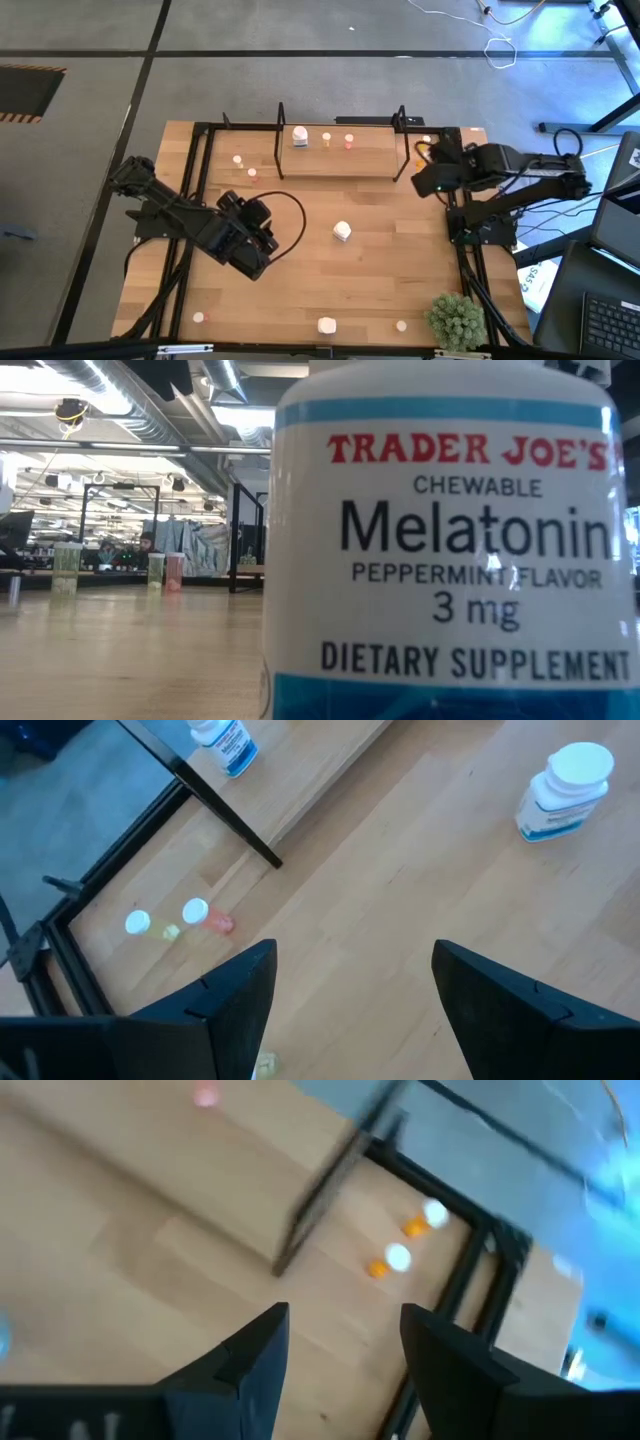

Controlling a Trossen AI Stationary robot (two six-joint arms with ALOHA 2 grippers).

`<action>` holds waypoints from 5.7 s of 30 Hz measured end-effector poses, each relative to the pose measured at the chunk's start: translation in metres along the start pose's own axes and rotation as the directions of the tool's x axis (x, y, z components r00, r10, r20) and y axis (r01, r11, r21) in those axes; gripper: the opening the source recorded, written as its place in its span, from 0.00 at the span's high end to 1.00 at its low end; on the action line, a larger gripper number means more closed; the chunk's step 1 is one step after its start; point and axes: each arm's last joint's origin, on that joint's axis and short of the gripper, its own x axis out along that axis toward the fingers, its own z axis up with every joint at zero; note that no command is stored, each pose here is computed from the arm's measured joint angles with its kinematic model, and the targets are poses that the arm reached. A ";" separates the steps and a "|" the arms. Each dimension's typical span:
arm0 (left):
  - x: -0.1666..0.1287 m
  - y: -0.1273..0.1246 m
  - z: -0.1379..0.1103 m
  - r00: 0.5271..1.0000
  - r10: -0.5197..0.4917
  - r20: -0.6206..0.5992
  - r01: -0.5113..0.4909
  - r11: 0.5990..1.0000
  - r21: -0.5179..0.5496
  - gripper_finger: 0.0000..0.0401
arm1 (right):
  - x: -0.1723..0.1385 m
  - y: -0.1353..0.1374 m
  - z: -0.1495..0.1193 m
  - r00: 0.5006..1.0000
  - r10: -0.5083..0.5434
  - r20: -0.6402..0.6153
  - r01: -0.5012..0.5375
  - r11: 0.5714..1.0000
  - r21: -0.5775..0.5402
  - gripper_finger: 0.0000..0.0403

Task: Pick and place medicine bottles onto shelf by color
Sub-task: Put the middle orange pill bottle on the shelf

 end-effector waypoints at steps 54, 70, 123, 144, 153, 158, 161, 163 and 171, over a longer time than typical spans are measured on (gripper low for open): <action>0.008 0.003 0.006 1.000 0.024 -0.019 -0.024 1.000 -0.018 0.35 | 0.169 -0.073 0.026 0.915 -0.062 -0.398 0.217 0.908 0.358 0.52; 0.008 0.003 0.006 0.999 0.017 -0.037 -0.017 1.000 -0.018 0.35 | 0.212 -0.078 0.032 0.880 -0.055 -0.471 0.271 0.873 0.405 0.52; 0.005 0.002 0.003 0.999 0.006 -0.037 -0.006 1.000 0.020 0.35 | 0.241 -0.073 0.018 0.916 -0.028 -0.400 0.255 0.810 0.528 0.55; 0.005 0.002 0.003 0.999 0.006 -0.037 -0.004 0.999 0.047 0.35 | 0.240 -0.074 0.016 0.906 -0.053 -0.419 0.271 0.833 0.482 0.68; 0.005 0.002 0.003 0.999 0.006 -0.037 -0.004 0.999 0.047 0.35 | 0.238 -0.074 0.013 0.892 -0.055 -0.449 0.265 0.867 0.422 0.68; 0.005 0.002 0.003 0.999 0.005 -0.040 -0.002 0.998 0.070 0.35 | 0.236 -0.072 0.010 0.875 -0.059 -0.481 0.252 0.903 0.347 0.69; 0.005 0.002 0.003 0.999 0.003 -0.044 0.000 0.998 0.070 0.35 | 0.234 -0.069 0.009 0.875 -0.054 -0.481 0.235 0.916 0.325 0.69; 0.005 0.002 0.003 0.999 0.003 -0.044 0.000 0.998 0.069 0.35 | 0.232 -0.067 0.009 0.880 -0.048 -0.473 0.215 0.928 0.305 0.69; 0.005 0.001 0.002 0.998 -0.004 -0.062 0.008 0.998 0.068 0.35 | 0.222 -0.057 0.009 0.890 -0.040 -0.454 0.178 0.947 0.267 0.69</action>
